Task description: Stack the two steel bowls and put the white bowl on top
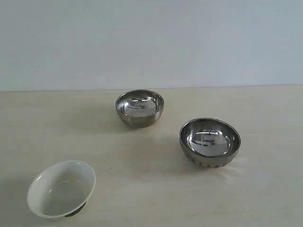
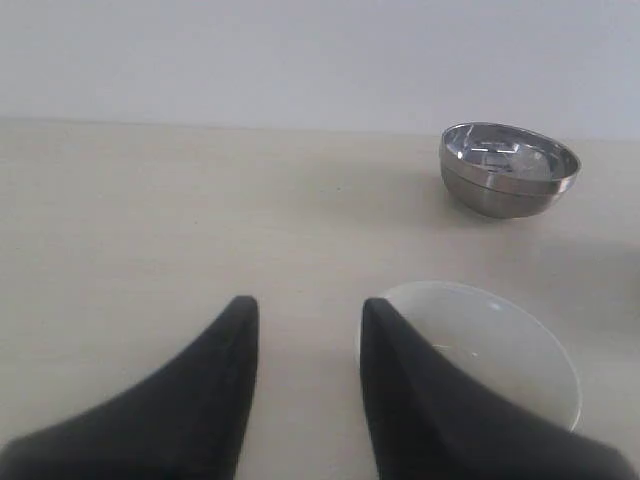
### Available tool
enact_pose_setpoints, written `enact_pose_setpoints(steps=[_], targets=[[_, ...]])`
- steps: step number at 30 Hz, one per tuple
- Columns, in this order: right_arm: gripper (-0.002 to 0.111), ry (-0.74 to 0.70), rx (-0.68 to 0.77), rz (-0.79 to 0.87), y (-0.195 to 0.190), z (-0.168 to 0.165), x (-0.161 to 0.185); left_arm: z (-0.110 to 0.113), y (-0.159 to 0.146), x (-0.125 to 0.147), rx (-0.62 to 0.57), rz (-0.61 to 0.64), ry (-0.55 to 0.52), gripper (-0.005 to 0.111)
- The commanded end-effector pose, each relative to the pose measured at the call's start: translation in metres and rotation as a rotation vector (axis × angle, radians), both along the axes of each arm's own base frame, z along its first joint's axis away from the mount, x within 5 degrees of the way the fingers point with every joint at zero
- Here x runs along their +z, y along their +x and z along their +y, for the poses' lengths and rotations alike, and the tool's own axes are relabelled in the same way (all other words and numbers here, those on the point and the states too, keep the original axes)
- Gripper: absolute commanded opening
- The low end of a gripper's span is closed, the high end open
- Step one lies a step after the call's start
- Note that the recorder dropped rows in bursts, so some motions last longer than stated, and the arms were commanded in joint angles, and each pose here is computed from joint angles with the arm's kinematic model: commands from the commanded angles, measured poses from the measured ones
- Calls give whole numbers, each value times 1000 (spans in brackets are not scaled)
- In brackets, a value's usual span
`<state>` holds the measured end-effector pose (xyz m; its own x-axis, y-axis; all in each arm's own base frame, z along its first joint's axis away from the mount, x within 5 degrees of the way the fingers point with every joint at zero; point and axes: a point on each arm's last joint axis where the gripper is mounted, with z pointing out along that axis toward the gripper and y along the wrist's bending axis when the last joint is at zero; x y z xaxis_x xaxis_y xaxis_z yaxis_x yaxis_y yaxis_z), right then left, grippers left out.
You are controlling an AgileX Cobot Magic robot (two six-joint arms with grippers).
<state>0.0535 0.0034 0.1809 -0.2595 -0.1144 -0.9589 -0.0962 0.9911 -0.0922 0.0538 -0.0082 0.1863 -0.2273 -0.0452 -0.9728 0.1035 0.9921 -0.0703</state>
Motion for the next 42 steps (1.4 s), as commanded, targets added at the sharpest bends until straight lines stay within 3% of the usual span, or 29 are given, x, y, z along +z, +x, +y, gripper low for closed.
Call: enact_pose_setpoints(steps=[1, 7, 11, 22, 28, 30, 34, 35, 37, 39, 41, 42], targets=[[0, -2, -3, -18, 0, 0, 1, 0, 0, -1, 2, 1, 5, 32], [0, -9, -1, -20, 0, 0, 2, 0, 0, -1, 2, 1, 5, 32], [0, -48, 12, -109, 2, 0, 9, 0, 0, -1, 2, 1, 5, 32], [0, 19, 18, -698, -5, 1, 62, 0, 0, -1, 2, 1, 5, 32], [0, 361, 117, -1106, -29, 1, 94, 0, 0, -1, 2, 1, 5, 32], [0, 390, 130, -1083, -32, 1, 111, 0, 0, -1, 2, 1, 5, 32], [0, 316, 97, -873, -26, 3, 164, 0, 0, -1, 2, 1, 5, 32], [5, 305, 96, -831, -18, 4, 188, 0, 0, -1, 2, 1, 5, 32], [18, 314, 89, -776, -5, 5, 201, 0, 0, -1, 2, 1, 5, 32], [45, 368, 72, -695, 13, 5, 218, 0, 0, -1, 2, 1, 5, 32], [79, 389, 38, -576, 40, 6, 228, 0, 0, -1, 2, 1, 5, 32], [87, 384, 19, -522, 53, 6, 232, 0, 0, -1, 2, 1, 5, 32]])
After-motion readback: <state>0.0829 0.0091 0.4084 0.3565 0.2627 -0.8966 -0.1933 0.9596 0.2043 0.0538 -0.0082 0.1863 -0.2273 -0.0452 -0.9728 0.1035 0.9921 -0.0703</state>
